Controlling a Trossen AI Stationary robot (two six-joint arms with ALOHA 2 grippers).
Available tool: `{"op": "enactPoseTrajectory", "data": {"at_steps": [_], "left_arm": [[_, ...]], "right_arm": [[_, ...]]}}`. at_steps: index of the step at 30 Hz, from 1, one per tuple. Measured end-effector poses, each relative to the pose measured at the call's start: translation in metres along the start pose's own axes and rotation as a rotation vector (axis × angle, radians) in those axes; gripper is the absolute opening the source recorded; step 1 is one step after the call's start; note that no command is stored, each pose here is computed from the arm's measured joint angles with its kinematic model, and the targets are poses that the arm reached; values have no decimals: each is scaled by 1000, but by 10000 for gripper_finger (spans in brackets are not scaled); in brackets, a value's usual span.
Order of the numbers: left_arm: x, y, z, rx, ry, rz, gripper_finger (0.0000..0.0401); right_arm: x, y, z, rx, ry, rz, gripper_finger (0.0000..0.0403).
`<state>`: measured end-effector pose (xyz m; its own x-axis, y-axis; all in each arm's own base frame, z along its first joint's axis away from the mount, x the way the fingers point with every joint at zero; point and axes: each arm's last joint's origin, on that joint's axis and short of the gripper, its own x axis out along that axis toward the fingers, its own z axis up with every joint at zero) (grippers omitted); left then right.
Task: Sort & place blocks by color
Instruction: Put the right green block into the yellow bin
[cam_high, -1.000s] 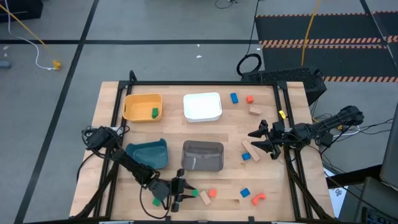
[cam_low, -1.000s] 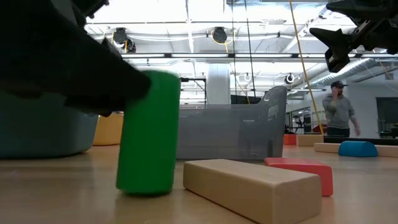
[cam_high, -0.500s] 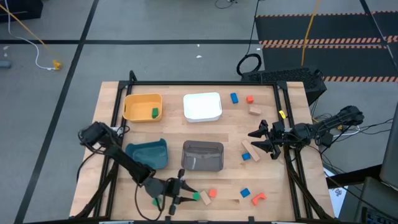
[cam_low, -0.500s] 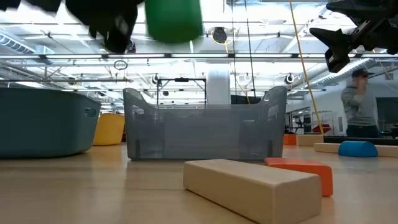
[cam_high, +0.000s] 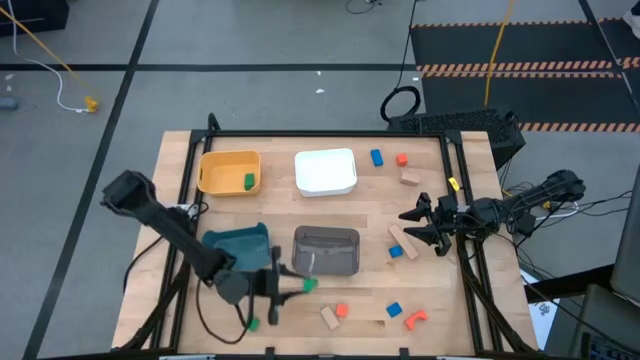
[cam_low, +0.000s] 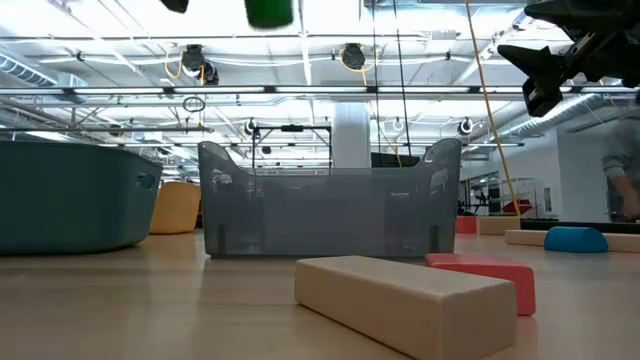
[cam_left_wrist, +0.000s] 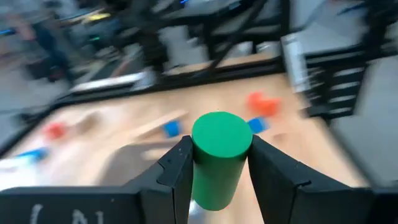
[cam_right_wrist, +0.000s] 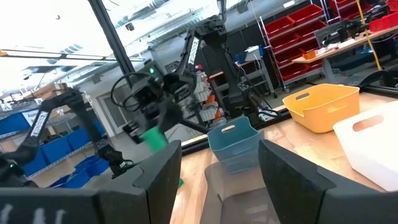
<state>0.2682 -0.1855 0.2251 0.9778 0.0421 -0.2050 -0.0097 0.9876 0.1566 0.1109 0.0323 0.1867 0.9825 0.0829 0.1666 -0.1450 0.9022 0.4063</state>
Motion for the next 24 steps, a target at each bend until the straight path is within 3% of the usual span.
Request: {"op": "enactPoseTrajectory", "data": {"at_steps": [12,19,24], "left_arm": [[-31,99,3,29,298,468,130],[-61,171,-43,-247,327,788,132],[-89,199,-65,-374,246,954,134]], "right_arm": [[0,0,0,0,-1,0,208],[0,0,0,0,0,0,208],[0,0,0,0,-1,0,208]]}}
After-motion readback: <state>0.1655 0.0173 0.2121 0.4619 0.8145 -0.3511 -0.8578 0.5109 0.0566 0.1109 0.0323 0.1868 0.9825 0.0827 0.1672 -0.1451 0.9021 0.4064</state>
